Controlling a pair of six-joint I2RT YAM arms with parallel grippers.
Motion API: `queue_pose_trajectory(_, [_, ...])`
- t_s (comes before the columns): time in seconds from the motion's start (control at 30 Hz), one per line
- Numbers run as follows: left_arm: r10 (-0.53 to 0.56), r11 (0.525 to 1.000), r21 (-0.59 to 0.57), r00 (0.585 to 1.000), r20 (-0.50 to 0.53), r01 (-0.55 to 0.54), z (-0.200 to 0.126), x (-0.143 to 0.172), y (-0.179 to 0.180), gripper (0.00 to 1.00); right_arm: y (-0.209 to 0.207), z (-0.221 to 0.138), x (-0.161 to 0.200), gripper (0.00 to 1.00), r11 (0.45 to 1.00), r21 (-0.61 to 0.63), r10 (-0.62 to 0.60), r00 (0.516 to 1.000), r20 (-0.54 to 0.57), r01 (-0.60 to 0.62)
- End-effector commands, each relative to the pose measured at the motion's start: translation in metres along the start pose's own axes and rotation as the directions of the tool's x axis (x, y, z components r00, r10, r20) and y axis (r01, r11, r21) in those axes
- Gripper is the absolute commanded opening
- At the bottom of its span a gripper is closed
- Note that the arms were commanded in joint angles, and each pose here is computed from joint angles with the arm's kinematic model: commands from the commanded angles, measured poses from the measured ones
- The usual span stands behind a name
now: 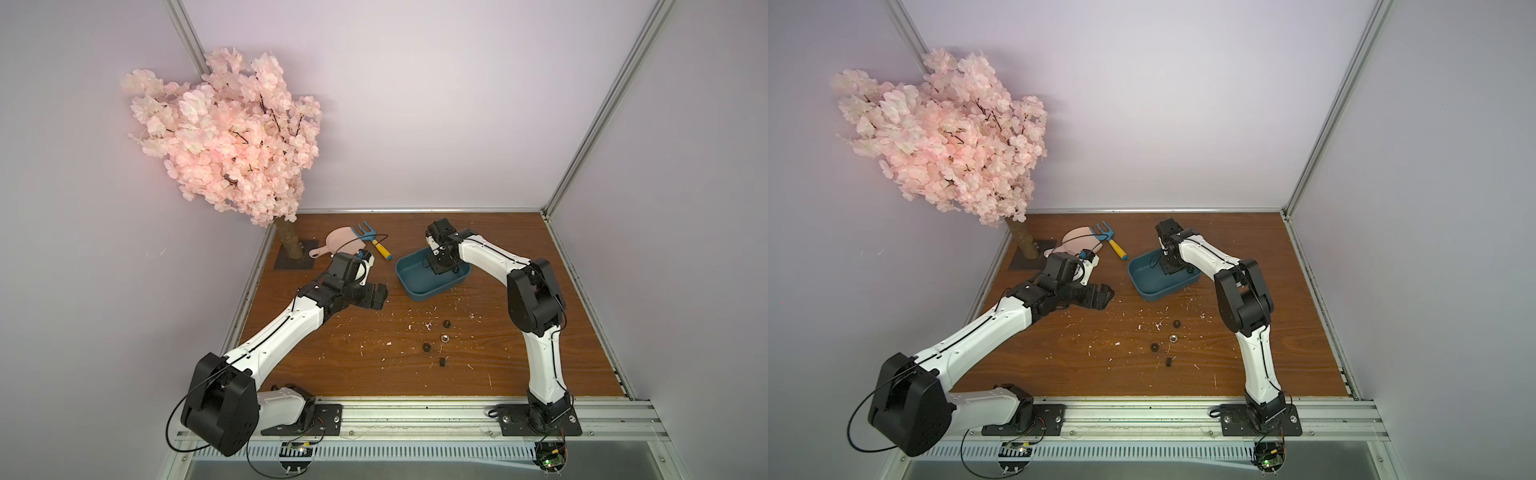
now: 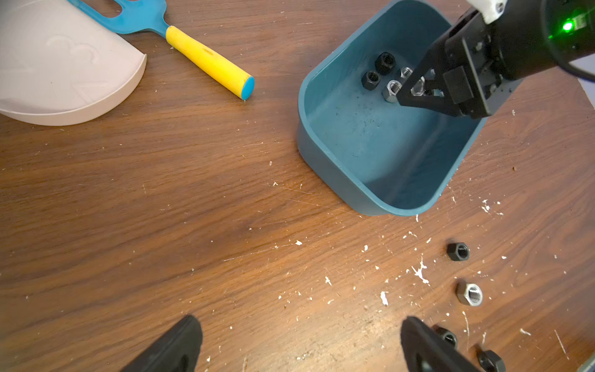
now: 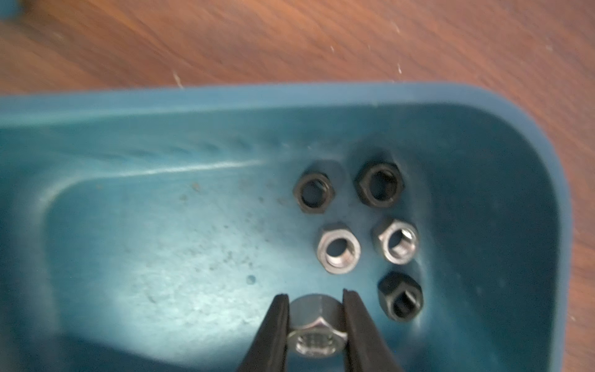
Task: Put the nuts on the desktop into the storage box
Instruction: Place the nut in the storage box.
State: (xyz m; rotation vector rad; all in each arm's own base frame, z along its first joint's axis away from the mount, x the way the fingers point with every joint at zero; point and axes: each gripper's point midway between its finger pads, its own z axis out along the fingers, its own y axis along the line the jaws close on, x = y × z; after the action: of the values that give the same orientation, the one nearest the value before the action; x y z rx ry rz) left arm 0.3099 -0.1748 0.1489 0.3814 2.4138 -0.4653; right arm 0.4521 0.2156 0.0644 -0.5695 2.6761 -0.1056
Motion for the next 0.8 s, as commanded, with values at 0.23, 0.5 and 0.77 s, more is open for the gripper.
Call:
queue_pose_trajectory(0.23, [0.003, 1.000, -0.021, 1.000, 0.024, -0.002, -0.007, -0.002, 0.005, 1.00, -0.018, 0.005, 0.014, 0.23, 0.998, 0.062, -0.011, 0.997, -0.078, 0.016])
queue_pose_trajectory(0.5, [-0.001, 1.000, -0.025, 1.000, 0.021, 0.002, -0.005, -0.001, 0.006, 1.00, -0.023, 0.014, 0.019, 0.30, 0.996, 0.082, -0.015, 0.994, -0.105, 0.024])
queue_pose_trajectory(0.77, [0.003, 1.000, -0.002, 1.000, 0.020, -0.003, -0.005, -0.001, 0.002, 1.00, -0.025, 0.006, 0.008, 0.51, 0.996, 0.084, -0.004, 0.998, -0.057, 0.009])
